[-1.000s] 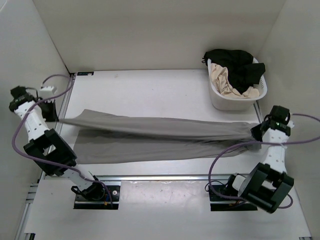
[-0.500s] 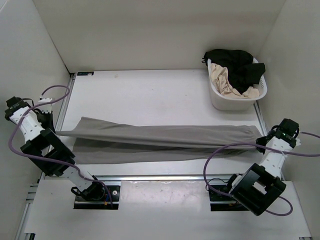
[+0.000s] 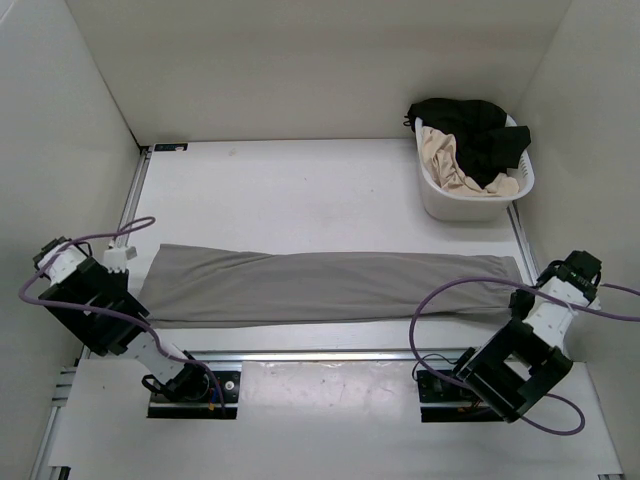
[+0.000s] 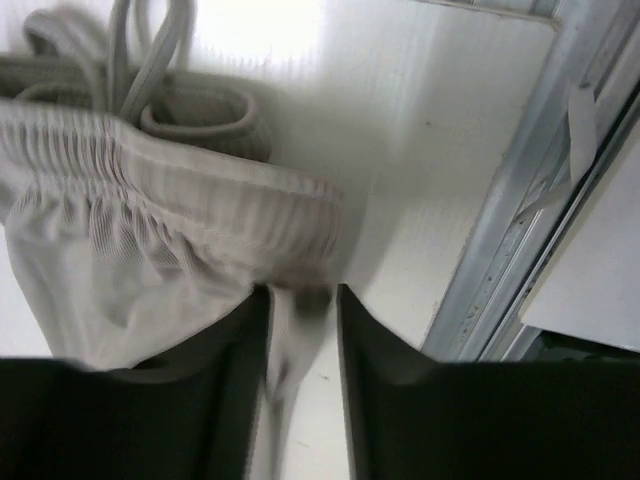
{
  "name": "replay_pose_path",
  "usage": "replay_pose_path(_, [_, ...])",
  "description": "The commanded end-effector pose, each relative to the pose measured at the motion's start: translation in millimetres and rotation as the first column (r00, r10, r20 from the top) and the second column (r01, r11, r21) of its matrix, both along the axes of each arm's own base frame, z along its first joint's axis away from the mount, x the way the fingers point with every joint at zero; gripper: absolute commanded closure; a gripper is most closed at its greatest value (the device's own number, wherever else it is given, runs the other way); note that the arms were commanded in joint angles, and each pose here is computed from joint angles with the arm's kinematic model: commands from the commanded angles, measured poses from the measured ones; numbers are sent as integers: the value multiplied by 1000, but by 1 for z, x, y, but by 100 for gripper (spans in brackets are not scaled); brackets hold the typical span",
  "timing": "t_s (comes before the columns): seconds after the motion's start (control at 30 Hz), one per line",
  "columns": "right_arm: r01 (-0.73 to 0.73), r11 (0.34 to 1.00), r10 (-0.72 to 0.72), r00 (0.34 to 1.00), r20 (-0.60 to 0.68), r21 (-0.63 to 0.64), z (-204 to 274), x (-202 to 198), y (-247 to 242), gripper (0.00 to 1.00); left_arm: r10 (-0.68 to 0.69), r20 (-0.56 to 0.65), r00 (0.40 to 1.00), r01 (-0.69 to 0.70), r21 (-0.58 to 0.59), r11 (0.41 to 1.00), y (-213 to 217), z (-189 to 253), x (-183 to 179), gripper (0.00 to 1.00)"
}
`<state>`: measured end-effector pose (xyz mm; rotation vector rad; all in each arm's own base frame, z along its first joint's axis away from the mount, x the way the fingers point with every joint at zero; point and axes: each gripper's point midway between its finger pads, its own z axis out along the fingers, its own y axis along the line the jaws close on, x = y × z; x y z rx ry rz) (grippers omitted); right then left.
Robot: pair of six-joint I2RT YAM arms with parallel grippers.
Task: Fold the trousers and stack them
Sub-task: Fold the trousers
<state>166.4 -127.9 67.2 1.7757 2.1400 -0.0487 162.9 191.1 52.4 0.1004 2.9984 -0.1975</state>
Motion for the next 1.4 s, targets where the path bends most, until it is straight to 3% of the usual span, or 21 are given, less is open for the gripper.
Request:
replay_pose_path(0.0, [-12,1000,12,1000,-3,18,-6,-1,-1,60,-32,-20,999,33,15,999,4,-13,-7,84])
replay_pose_path(0.03, [-26,999,26,1000,-6,27,-7,-1,0,49,-32,-24,999,32,-11,999,-1,-18,-8,80])
replay_pose_path(0.07, [-56,997,54,998,29,46,-8,5,5,30,-33,-30,999,32,-20,999,-2,-20,-9,78])
replay_pose_path(0.17, [-85,994,81,995,60,72,-7,10,11,20,-33,-35,999,31,-43,999,-4,-25,-9,72])
replay_pose_path(0.37, [-86,991,86,996,-3,106,-26,1,32,13,-24,-36,999,23,-27,999,1,-20,-7,63])
replay_pose_path(0.6, [38,994,-30,996,-83,99,-56,9,29,13,-14,15,1000,13,38,999,20,15,9,56])
replay_pose_path(0.77, [31,999,-35,993,-109,-33,-47,35,2,14,-4,52,999,3,31,1000,21,37,18,56])
replay_pose_path(0.87, [24,999,-29,992,-122,-47,-50,46,-6,26,-31,69,997,31,4,1000,9,43,25,56])
replay_pose_path(0.93, [36,998,-43,984,-171,-43,-59,44,-6,40,-65,82,995,64,6,998,1,46,33,56])
replay_pose_path(1.03, [51,997,-61,982,-180,-57,-66,44,-7,83,-95,100,991,96,-12,995,-12,46,42,56])
replay_pose_path(1.13, [64,996,-75,980,-182,-65,-68,45,-10,100,-97,121,988,101,-29,994,-21,49,52,56])
replay_pose_path(1.3, [72,983,-109,969,-221,-169,-58,34,-21,100,-170,130,977,182,-89,979,-62,41,73,56])
replay_pose_path(1.37, [51,951,-123,967,-224,-303,-38,31,-32,100,-190,119,975,201,-81,976,-77,28,84,57])
